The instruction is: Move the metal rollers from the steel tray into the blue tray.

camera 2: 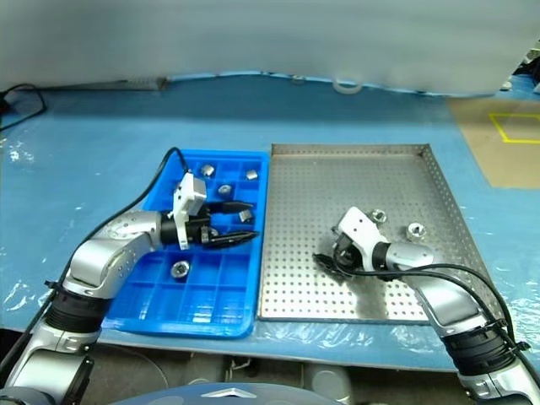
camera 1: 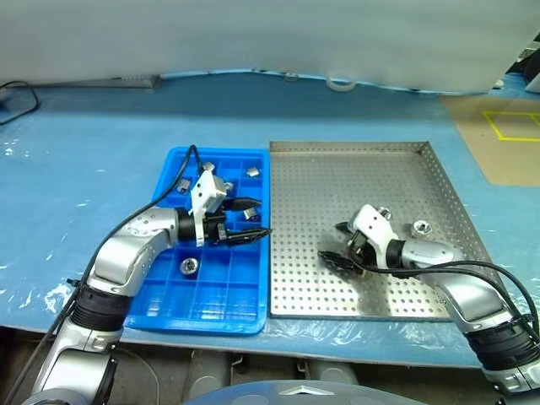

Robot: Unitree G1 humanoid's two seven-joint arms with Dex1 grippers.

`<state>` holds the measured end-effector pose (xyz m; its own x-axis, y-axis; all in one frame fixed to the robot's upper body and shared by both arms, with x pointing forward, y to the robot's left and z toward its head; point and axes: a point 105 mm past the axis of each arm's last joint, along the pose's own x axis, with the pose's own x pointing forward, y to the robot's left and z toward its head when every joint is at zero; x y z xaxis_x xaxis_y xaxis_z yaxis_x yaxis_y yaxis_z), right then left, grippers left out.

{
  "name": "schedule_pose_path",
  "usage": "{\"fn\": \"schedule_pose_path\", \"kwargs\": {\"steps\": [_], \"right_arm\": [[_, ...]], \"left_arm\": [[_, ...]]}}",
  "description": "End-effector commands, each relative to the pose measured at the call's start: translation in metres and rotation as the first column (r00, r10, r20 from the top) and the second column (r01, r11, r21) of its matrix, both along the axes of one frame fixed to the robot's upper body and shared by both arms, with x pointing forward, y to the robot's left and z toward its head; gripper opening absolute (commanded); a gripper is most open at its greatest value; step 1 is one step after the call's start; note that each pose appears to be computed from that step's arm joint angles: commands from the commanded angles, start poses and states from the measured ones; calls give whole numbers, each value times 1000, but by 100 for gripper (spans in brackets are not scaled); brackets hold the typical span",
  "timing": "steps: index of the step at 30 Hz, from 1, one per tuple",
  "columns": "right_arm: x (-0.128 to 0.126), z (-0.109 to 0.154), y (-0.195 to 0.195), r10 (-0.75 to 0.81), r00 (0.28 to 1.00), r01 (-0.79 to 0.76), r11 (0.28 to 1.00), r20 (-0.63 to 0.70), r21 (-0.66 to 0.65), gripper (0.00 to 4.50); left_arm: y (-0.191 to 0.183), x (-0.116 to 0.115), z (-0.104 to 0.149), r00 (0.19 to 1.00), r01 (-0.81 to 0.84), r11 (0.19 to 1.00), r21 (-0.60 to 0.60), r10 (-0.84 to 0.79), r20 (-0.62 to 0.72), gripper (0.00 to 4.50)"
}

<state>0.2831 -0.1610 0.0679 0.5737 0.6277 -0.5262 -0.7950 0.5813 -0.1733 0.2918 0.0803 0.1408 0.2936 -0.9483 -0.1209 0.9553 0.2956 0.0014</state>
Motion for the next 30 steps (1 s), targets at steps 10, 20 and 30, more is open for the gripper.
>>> {"fn": "schedule_pose_path", "kwargs": {"steps": [10, 20, 30], "right_arm": [[1, 4, -3, -9, 999, 9, 1000, 37, -5, 55], [13, 21, -16, -78, 993, 71, 994, 86, 83, 3], [13, 63, -18, -109, 990, 89, 977, 95, 193, 159]], "left_arm": [[-12, 0, 19, 996, 34, 999, 9, -35, 83, 381], [-16, 2, 19, 995, 39, 999, 13, -40, 88, 381], [-15, 3, 7, 995, 50, 999, 8, -50, 85, 381]]}}
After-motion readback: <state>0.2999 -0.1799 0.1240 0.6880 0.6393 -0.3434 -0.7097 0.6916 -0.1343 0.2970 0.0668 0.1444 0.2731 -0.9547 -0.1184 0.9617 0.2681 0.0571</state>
